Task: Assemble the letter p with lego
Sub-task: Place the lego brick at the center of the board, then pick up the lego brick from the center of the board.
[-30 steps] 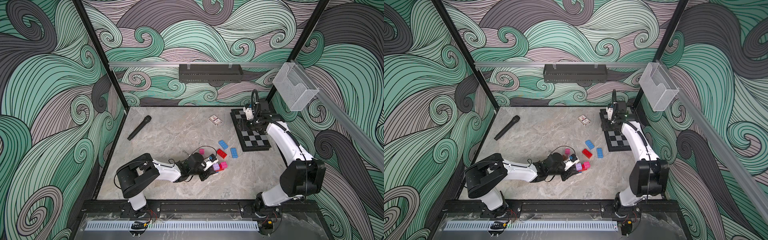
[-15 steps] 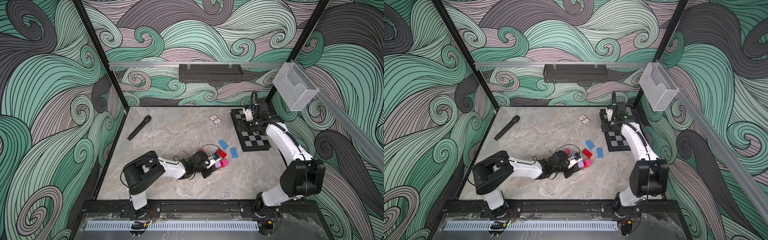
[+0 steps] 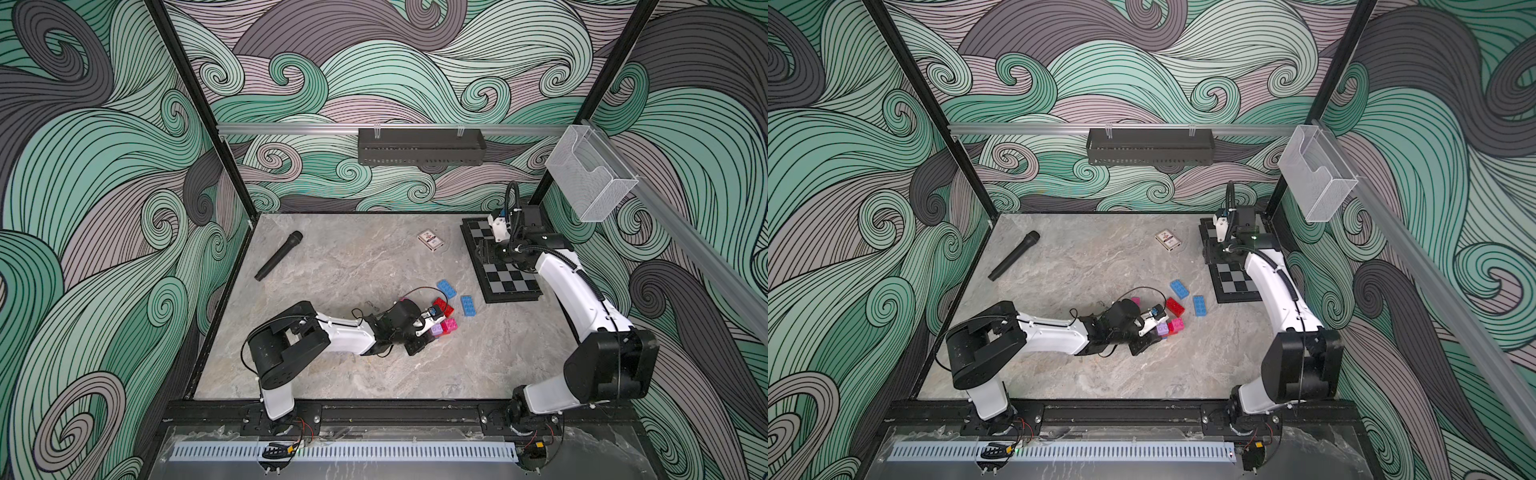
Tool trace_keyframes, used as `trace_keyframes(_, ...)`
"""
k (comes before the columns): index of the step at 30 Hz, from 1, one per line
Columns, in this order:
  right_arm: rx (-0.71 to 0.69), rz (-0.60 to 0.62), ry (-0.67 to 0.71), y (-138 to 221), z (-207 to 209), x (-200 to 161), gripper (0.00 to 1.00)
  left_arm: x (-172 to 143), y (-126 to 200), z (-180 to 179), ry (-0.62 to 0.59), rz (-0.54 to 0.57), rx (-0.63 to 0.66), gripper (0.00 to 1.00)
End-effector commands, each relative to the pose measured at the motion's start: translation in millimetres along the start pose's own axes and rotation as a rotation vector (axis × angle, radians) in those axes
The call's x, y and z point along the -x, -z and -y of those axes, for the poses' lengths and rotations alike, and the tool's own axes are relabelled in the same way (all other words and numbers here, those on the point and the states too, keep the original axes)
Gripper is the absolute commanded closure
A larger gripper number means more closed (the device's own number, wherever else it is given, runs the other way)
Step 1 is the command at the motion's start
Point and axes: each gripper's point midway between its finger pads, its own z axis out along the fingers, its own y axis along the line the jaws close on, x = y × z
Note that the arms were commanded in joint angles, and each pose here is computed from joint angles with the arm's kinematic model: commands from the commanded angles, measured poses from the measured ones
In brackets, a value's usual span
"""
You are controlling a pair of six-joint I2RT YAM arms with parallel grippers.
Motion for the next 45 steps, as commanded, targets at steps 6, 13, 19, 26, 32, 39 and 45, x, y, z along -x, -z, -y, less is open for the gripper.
trace_keyframes(6,0.023,0.021,0.018,5,-4,2,0.35,8,0,6,0.000,-0.014,-0.031,0.52)
trace_keyframes(13,0.033,0.021,0.018,5,-6,2,0.35,15,-2,4,-0.008,0.011,-0.024,0.49)
trace_keyframes(19,0.037,0.014,0.017,3,-6,1,0.35,18,-9,2,-0.015,0.026,-0.015,0.49)
trace_keyframes(26,0.036,0.008,0.016,1,-6,0,0.35,25,-19,-1,-0.021,0.040,-0.012,0.49)
trace_keyframes(32,0.029,0.002,0.018,-1,-4,-1,0.35,26,-16,0,-0.021,0.047,-0.016,0.62)
trace_keyframes(39,0.033,-0.019,0.023,-6,-4,-5,0.35,19,-9,1,-0.007,0.049,-0.007,0.62)
trace_keyframes(45,-0.004,-0.104,0.017,-20,4,-24,0.35,15,-9,0,0.002,0.047,-0.001,0.80)
